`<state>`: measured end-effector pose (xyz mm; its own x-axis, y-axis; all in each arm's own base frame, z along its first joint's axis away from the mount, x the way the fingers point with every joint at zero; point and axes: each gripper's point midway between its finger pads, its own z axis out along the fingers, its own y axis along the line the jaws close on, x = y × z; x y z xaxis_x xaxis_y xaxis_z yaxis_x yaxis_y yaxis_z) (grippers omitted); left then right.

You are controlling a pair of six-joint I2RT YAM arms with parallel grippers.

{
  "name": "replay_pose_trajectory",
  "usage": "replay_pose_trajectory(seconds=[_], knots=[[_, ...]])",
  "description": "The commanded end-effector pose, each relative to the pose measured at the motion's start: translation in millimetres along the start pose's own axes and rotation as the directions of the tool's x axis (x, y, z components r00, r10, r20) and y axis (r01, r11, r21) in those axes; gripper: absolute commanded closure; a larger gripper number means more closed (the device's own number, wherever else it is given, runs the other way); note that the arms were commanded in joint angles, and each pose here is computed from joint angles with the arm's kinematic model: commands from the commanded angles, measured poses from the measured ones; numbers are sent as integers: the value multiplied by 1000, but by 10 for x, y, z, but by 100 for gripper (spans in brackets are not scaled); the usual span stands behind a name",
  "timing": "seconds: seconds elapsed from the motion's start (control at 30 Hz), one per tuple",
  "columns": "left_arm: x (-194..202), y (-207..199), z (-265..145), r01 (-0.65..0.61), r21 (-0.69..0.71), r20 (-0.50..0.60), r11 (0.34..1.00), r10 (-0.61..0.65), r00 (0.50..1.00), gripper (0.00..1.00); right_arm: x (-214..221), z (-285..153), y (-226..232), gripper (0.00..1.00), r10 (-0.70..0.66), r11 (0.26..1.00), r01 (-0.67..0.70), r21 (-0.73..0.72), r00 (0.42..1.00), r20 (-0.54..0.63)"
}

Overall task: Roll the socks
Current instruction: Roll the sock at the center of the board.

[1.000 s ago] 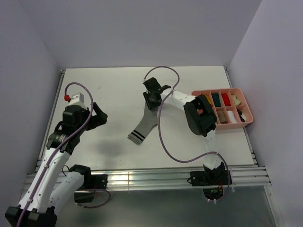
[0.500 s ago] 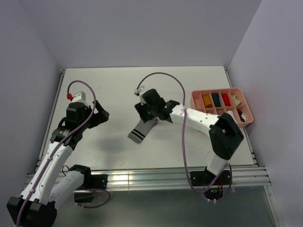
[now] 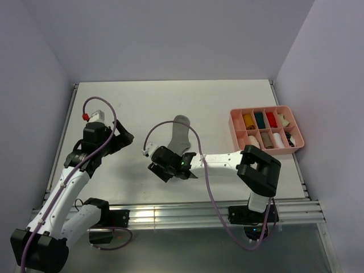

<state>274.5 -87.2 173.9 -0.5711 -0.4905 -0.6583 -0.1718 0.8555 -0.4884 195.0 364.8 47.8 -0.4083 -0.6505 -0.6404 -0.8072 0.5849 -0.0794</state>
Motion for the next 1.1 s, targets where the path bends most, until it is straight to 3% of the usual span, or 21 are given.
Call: replay_pose_trajectory(seconds=[0.0,0.4,0.57,0.67,0.7,0.77,1.07], knots=[[-4,-59,-29,26,35,13,999,-26,1000,4,-70,106,-21,41,-34,998,31,59,999,42],[86,3,-26,42,21,-4,999,-42,999,4,179,364,-104,44,-98,985,100,144,995,-20],[100,11,0,47,16,-10,999,-47,999,4,359,434,-118,59,-112,980,120,156,992,-64],[118,23,23,51,10,-17,999,-51,999,4,469,462,-131,79,-119,978,133,163,989,-88],[120,23,29,53,10,-17,999,-53,998,4,507,465,-135,91,-121,977,136,163,988,-96],[147,5,37,58,21,-29,998,-57,998,4,491,458,-85,100,-119,982,130,135,989,-88],[282,10,120,88,23,-84,996,-86,993,4,-92,263,236,100,-20,996,24,-83,999,41]])
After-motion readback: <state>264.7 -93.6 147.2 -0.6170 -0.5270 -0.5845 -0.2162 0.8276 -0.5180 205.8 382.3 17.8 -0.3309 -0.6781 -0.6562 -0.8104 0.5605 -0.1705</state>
